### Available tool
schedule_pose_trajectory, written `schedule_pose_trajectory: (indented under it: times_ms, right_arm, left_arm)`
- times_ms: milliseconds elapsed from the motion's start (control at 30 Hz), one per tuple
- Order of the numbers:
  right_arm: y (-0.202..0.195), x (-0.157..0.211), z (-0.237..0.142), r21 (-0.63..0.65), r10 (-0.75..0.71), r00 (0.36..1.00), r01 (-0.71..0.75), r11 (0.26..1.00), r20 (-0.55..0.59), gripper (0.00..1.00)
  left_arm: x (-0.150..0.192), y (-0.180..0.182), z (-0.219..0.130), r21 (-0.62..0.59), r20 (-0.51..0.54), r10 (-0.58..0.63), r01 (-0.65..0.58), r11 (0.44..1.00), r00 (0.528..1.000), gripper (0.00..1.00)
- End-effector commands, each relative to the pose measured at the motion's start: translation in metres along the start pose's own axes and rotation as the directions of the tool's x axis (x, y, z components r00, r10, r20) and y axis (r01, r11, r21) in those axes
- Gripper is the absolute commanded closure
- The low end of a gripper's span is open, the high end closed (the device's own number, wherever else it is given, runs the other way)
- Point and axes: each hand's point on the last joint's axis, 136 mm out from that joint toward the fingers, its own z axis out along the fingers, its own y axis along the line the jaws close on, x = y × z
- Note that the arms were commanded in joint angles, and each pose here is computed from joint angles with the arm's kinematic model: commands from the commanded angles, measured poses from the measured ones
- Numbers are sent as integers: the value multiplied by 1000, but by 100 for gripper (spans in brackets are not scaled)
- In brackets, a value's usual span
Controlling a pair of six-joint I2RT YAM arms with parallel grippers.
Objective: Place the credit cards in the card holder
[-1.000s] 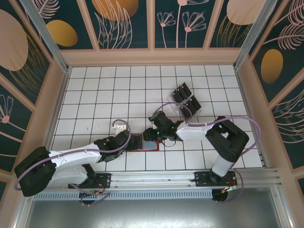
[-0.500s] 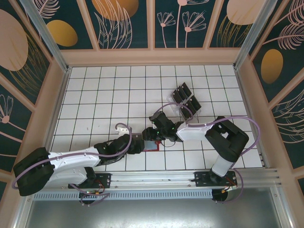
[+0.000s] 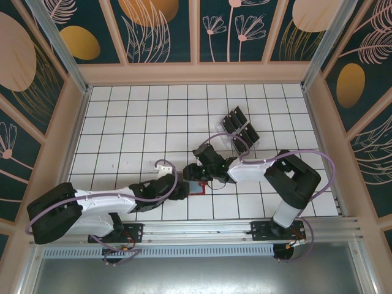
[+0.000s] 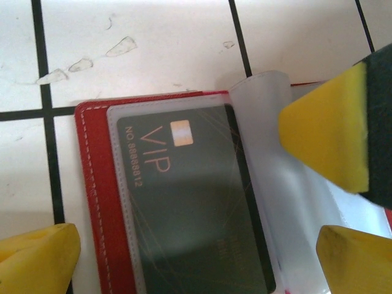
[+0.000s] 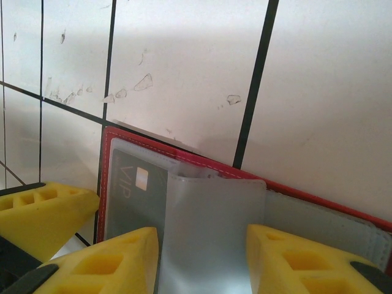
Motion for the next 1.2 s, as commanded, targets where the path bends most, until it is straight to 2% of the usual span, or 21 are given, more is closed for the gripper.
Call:
schedule_pose_trajectory:
  times_ms: [0,267,400,633,1167]
  right_arm:
    - [2,7,3,-18,7,1000,-8,1000,-18,58]
    - [6,4,-2,-28,0,1000,0,1000,-3,58]
    - [8,-2,-12,-28,1,999,-1,1000,32,58]
    - [-1,-9,-31,-28,38,994,-36,999,105,57]
    - [-19,3,-12,14,43,998,-44,999,52,56]
  left_arm:
    - [-9,-6,2,-20,26,31,-31,999,999,1]
    - [2,13,14,-181,-41,79,-86,980,996,1]
    - [11,25,17,-238,-71,67,-82,968,995,1]
    - [18,29,18,-234,-73,35,-52,971,997,1]
    - [19,31,17,-225,-66,20,-34,974,998,1]
